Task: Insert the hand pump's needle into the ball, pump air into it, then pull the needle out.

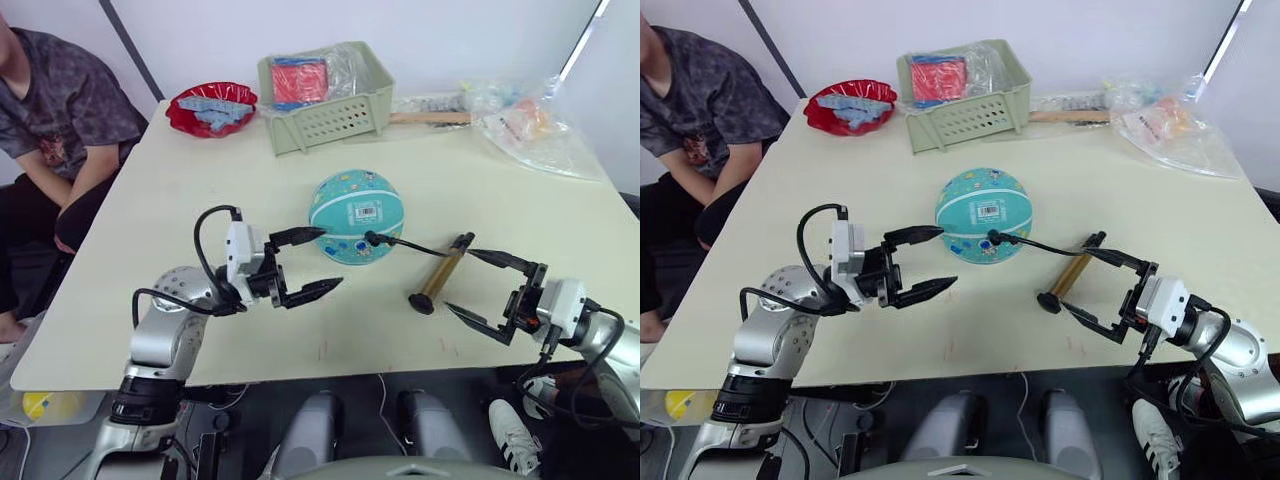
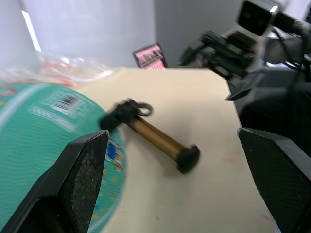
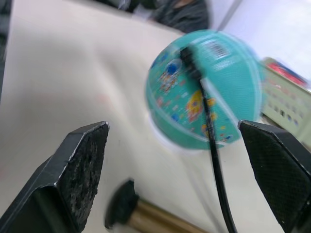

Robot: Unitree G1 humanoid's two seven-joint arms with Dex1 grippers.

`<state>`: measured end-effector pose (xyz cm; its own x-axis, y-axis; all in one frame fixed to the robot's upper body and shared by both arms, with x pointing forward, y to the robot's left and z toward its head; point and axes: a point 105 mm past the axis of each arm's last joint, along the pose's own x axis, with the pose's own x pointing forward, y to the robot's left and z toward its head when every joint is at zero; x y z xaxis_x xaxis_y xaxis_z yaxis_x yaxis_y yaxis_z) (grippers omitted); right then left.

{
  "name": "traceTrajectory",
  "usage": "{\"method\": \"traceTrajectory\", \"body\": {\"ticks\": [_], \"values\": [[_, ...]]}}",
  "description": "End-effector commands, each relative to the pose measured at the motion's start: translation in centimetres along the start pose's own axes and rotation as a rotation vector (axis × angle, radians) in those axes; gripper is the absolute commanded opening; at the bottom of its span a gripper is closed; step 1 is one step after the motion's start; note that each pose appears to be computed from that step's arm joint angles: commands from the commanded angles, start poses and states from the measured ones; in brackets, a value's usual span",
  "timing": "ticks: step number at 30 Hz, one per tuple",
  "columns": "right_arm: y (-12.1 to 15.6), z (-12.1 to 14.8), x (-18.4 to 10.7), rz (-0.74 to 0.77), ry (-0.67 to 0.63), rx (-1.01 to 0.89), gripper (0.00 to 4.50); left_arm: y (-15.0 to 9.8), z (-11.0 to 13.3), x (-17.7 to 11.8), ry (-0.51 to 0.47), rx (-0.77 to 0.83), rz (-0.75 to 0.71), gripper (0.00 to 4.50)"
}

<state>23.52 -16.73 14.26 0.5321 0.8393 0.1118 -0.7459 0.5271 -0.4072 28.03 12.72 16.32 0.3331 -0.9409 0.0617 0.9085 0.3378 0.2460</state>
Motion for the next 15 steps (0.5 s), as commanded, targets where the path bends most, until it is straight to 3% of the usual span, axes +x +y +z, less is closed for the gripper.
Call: {"method": "traceTrajectory", "body": {"ticks": [1, 12, 15], "values": [[-0.6, 2.5, -1.0, -0.086, -0.095, 0.042, 4.47, 2.3, 1.6, 0.0, -0.051, 0.033, 0.103, 4.50], [-0.1, 3.7, -1.9, -0.133, -0.139, 0.081, 4.47, 6.4, 2.6, 2.9, -0.033, 0.069, 0.224, 4.50], [0.2, 3.9, -1.7, -0.121, -0.151, 0.085, 4.47, 8.1, 3.2, 5.0, -0.023, 0.062, 0.257, 4.50]]}}
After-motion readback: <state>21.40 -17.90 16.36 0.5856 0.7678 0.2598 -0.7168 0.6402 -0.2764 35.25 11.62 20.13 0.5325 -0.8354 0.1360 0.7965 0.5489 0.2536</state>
